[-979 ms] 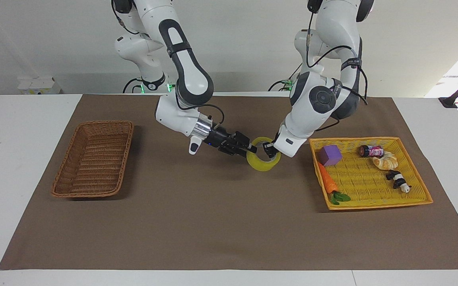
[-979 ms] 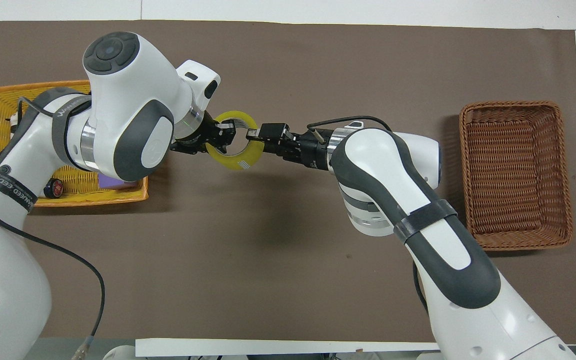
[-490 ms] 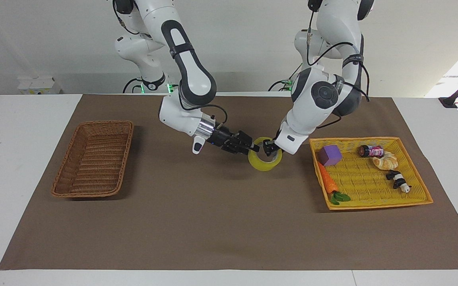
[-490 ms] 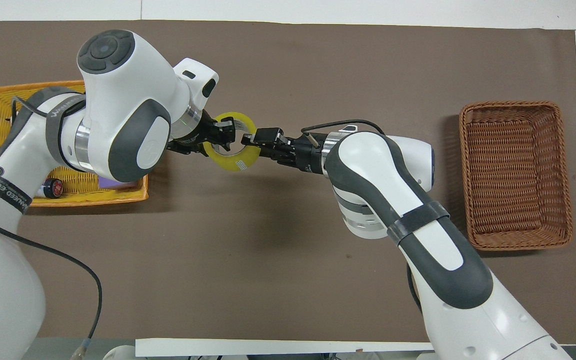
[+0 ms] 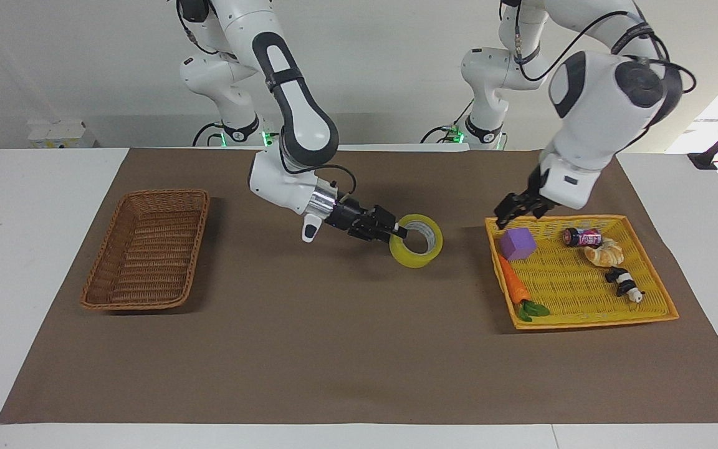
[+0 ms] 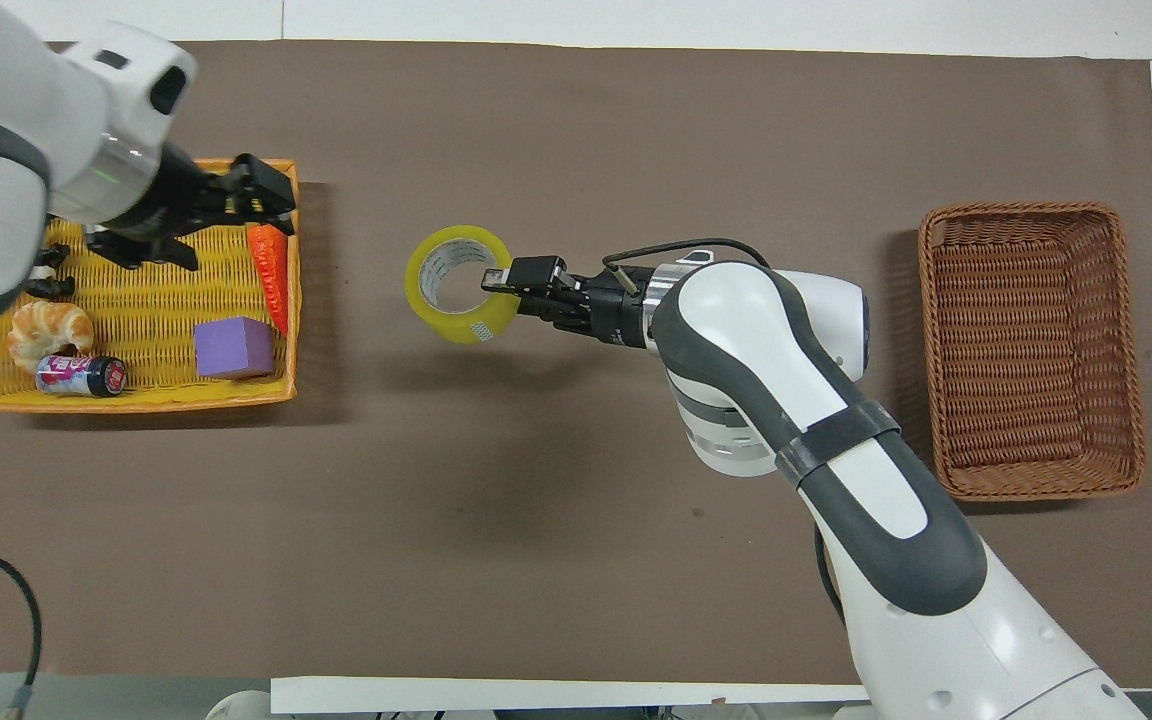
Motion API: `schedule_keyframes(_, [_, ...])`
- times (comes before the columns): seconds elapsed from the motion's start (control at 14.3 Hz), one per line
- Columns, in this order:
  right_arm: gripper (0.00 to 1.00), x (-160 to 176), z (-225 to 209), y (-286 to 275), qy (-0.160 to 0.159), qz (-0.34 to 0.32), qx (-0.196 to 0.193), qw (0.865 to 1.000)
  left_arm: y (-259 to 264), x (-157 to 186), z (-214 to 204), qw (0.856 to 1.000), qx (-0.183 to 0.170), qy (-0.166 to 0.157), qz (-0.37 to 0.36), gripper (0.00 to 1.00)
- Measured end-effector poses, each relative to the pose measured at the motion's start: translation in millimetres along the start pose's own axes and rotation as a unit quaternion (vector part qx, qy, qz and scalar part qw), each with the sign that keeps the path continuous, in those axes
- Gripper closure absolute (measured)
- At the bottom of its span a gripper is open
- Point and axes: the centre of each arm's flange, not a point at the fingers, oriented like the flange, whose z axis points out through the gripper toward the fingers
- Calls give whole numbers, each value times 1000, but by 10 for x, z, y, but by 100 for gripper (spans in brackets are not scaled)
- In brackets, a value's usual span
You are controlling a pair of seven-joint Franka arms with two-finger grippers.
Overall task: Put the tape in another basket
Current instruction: 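Carry the tape with the right gripper over the brown basket and lower it, then release the tape in the brown basket and withdraw the right gripper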
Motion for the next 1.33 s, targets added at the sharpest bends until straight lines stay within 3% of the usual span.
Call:
schedule_keyframes(0.21, [45, 267, -290, 9, -7, -11, 3, 1000, -1373, 407, -139, 1000, -4, 11, 23, 0])
schedule_keyframes(0.42, [45, 786, -1097, 150, -34, -45, -22, 998, -2015, 495, -180, 1000, -5, 20, 16, 0])
schedule_keyframes(0.7, [45, 1400, -2942, 695, -71, -42, -44, 996, -2121, 512, -199, 1000, -5, 26, 7, 0])
schedule_keyframes(0.98, [45, 1449, -5028, 1452, -67, -43, -93, 992, -1997, 432, -373, 999, 26, 38, 29, 0])
schedule_keyframes(1.12, [45, 1467, -5558, 1872, -82, -75, -108, 988, -1757, 275, -566, 997, 51, 32, 56, 0])
schedule_keyframes(1.33, [45, 1618, -5548, 2528, -113, -128, -113, 979, -1459, 57, -881, 994, 74, 27, 81, 0])
